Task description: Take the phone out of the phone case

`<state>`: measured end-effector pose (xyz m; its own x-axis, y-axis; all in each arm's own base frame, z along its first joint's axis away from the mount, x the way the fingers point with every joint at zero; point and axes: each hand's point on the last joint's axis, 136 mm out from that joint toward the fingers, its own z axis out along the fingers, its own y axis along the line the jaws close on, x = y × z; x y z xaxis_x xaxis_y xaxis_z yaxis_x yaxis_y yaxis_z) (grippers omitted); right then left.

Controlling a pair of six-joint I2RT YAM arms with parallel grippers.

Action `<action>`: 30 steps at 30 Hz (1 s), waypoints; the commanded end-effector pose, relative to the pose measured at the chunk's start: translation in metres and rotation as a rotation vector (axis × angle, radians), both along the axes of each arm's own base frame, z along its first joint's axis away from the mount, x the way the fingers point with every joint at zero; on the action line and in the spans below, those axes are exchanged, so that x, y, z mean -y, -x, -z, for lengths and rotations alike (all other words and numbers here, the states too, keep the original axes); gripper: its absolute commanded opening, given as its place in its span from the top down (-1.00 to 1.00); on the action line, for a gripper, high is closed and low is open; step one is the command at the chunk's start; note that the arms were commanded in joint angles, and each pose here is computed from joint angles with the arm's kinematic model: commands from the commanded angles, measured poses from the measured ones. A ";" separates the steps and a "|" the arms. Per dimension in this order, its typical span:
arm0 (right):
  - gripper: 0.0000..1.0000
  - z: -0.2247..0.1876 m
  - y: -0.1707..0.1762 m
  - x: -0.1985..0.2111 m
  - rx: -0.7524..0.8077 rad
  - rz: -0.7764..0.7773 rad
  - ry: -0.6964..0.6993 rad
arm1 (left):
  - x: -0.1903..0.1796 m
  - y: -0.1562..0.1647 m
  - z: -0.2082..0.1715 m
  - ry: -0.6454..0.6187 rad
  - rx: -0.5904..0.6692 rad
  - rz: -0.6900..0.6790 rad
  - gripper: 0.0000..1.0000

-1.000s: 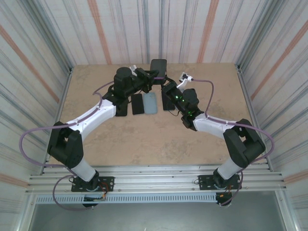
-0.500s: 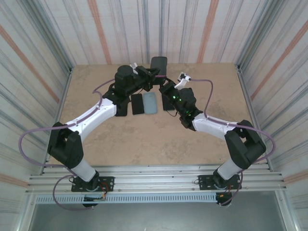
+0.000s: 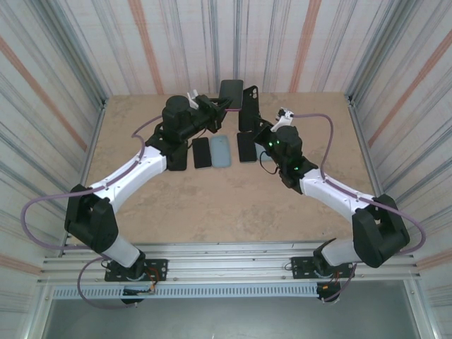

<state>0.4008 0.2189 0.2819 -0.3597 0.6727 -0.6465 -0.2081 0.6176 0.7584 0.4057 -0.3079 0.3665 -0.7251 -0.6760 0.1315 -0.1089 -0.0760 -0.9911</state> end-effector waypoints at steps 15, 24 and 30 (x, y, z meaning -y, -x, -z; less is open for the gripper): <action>1.00 0.033 0.017 0.122 -0.231 -0.001 0.214 | 0.093 -0.020 0.080 -0.154 0.057 0.059 0.94; 1.00 0.042 0.016 0.183 -0.280 0.026 0.211 | 0.174 -0.027 0.147 -0.224 0.068 0.095 1.00; 1.00 0.050 0.010 0.200 -0.307 0.015 0.214 | 0.210 -0.038 0.175 -0.253 0.070 0.102 1.00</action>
